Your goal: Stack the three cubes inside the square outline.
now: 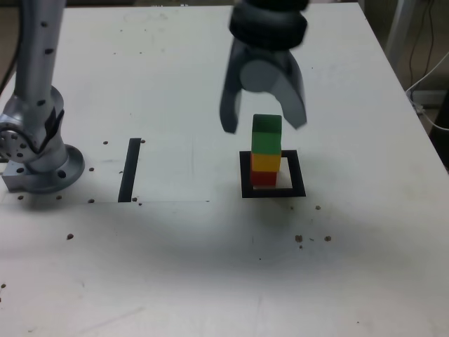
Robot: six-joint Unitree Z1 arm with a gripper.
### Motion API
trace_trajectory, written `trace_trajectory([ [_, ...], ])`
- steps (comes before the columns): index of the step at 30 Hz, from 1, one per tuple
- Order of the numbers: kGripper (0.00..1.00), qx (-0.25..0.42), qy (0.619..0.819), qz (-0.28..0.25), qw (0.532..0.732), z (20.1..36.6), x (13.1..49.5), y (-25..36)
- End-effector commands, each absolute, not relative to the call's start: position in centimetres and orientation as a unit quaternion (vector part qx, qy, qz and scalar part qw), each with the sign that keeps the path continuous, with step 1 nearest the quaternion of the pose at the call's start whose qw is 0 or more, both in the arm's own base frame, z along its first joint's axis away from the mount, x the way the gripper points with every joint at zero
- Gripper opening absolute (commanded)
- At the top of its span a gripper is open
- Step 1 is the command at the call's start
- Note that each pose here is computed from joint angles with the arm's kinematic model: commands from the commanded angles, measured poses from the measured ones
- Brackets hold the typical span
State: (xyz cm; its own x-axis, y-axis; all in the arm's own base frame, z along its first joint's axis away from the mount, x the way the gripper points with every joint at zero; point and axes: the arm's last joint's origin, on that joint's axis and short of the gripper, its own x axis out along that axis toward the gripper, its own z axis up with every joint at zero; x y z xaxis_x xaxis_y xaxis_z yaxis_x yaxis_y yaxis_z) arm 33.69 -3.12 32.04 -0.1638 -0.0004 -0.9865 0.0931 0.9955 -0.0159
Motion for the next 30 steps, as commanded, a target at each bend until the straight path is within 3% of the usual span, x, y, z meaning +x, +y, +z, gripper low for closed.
trace_trajectory([
  [1, 0.99, 0.032, 0.756, -0.024, 0.653, 33.1, 32.2, -2.8],
  [6, 0.99, 0.029, 0.755, -0.015, 0.655, 34.0, 29.6, -2.3],
  [10, 0.99, 0.024, 0.764, -0.017, 0.645, 33.6, 27.9, -2.2],
  [22, 0.99, 0.007, 0.787, -0.011, 0.617, 30.2, 20.7, -1.2],
  [30, 0.99, 0.000, 0.798, 0.001, 0.603, 26.9, 17.4, 0.0],
])
